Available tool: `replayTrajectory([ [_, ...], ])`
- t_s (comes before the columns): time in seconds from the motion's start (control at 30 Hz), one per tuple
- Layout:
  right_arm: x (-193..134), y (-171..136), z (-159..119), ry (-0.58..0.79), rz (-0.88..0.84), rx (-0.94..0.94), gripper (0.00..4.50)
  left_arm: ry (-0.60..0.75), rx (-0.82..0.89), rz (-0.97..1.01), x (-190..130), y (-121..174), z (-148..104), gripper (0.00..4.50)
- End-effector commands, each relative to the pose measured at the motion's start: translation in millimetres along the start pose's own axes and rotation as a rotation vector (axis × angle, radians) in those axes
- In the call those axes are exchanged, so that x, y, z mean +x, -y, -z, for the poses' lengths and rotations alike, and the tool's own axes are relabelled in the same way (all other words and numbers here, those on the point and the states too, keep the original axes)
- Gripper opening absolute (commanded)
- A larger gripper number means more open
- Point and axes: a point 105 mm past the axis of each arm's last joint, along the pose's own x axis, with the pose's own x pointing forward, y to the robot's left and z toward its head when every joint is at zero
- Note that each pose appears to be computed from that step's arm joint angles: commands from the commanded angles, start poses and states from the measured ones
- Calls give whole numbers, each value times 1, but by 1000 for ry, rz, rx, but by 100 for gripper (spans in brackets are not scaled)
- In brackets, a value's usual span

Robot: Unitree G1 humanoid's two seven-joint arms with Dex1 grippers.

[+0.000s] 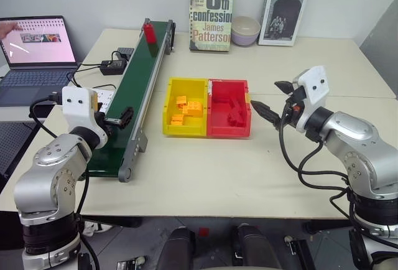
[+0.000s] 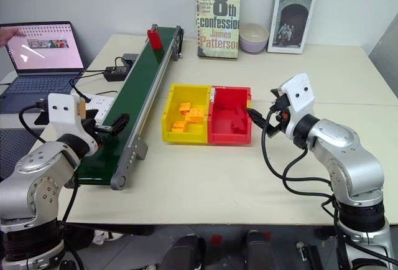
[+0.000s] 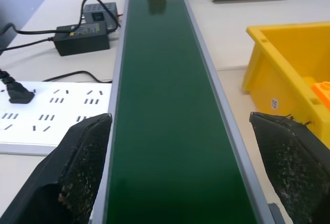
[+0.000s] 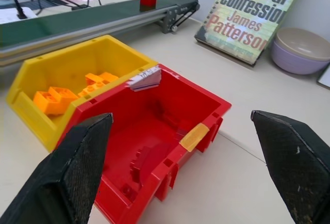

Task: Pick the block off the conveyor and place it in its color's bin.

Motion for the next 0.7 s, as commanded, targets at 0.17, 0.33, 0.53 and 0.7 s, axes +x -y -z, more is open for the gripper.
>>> replayTrajectory([
  [0.17, -15, -4, -12, 77, -87, -49, 450, 78, 18, -30, -2, 4, -13, 446],
  [0.33, -22, 33, -4, 19, 125, -78, 450, 84, 30, -29, -3, 3, -16, 446],
  [0.53, -35, 47, 6, 21, 405, -58, 450, 74, 55, -29, -3, 5, -13, 446],
  [0.7, -38, 42, 26, -4, 528, -54, 450, 78, 45, -28, -2, 6, -13, 446],
])
